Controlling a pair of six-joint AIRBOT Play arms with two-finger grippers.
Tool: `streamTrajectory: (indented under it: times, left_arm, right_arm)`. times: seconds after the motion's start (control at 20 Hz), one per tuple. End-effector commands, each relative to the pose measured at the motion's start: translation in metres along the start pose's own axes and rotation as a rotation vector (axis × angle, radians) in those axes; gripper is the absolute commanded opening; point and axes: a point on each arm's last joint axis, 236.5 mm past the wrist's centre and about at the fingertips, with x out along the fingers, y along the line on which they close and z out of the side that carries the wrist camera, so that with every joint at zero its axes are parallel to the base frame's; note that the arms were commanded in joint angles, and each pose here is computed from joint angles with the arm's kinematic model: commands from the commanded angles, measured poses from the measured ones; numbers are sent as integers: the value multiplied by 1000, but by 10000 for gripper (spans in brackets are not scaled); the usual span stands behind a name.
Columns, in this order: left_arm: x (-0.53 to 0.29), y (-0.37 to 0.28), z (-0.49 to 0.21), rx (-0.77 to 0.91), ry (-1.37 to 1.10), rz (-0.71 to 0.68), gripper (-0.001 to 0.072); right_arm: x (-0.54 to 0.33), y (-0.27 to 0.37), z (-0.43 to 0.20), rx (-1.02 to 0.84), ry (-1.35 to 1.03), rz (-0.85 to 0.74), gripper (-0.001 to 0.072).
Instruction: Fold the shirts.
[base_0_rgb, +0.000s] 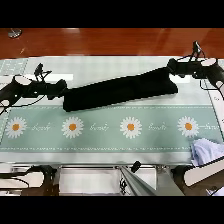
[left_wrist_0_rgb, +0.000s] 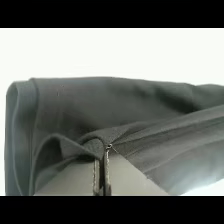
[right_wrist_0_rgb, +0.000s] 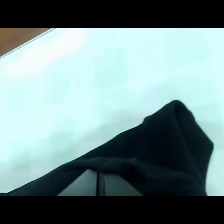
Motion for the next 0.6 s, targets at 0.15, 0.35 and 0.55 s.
streamTrajectory:
  times: [0.15,0.35,0.55]
  left_arm:
    - [0,4,1,-11,23,-3,385]
    - [-16,9,-27,-14,166,-41,385]
    - [-41,-10,-34,56,184,-80,385]
  right_arm:
    - [-13,-20,2,-89,19,-70,394]
    - [-56,-84,-25,-114,197,-253,620]
    - [-71,-109,-55,80,319,-173,620]
